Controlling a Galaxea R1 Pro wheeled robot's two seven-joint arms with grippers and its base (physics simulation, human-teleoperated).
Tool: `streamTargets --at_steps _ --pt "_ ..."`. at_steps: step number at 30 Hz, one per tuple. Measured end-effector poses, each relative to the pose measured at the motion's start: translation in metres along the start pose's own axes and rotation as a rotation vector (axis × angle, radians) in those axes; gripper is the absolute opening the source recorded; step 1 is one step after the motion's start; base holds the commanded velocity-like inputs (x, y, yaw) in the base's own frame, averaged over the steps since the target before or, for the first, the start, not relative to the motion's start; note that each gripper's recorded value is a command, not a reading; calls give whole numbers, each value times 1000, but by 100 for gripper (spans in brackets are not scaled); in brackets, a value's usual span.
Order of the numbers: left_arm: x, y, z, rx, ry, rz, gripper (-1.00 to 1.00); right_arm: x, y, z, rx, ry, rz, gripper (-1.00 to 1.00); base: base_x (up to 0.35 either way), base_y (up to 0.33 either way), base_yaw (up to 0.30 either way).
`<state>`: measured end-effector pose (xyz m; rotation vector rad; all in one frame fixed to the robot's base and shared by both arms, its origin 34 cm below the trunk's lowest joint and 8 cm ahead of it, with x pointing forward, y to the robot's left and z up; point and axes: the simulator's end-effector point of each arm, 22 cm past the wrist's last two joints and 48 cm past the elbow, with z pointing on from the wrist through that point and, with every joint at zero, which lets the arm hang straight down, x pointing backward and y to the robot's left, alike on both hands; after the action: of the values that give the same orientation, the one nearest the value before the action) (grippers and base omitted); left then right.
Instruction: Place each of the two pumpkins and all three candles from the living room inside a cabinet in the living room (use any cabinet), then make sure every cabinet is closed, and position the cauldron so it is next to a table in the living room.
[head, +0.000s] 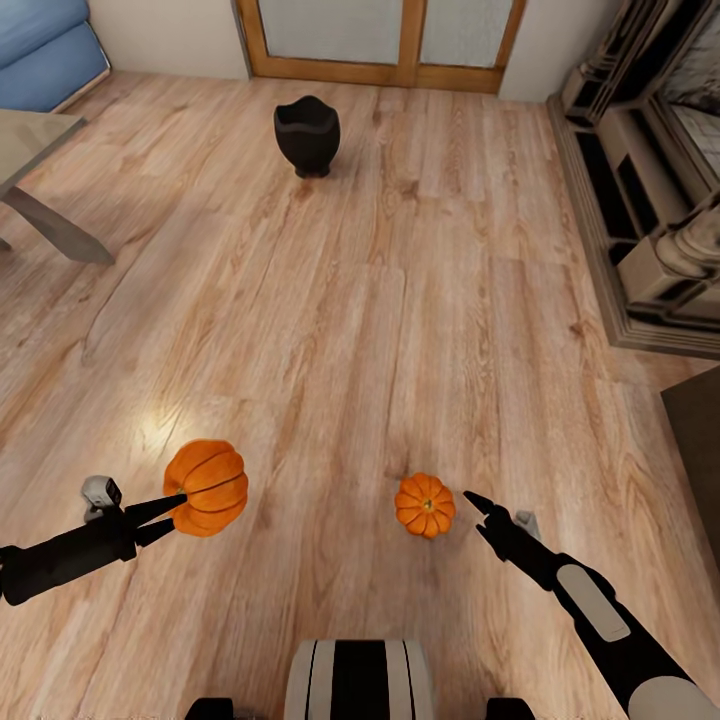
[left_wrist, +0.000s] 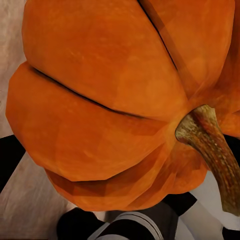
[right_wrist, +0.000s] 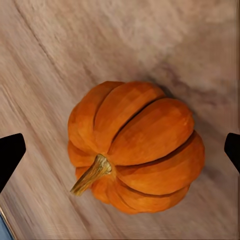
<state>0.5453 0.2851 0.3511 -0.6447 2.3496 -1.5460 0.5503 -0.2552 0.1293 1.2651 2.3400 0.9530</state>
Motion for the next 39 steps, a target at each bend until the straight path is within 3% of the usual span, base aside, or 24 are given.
streamTargets --at_steps 19,21,22,27,39 --pt "7 35 8 -37 21 -55 -100 19 -34 14 46 41 4 100 0 0 0" --pt "6 34 8 -35 20 -57 -100 21 -29 14 28 47 -11 100 0 0 0" --pt "6 34 8 -34 20 -57 -100 25 -25 15 16 64 -44 100 0 0 0" --pt "7 36 8 -36 21 -60 -100 35 -23 16 1 101 -117 100 0 0 0" --pt "10 45 11 -45 29 -76 -100 41 -33 18 10 117 -124 100 0 0 0"
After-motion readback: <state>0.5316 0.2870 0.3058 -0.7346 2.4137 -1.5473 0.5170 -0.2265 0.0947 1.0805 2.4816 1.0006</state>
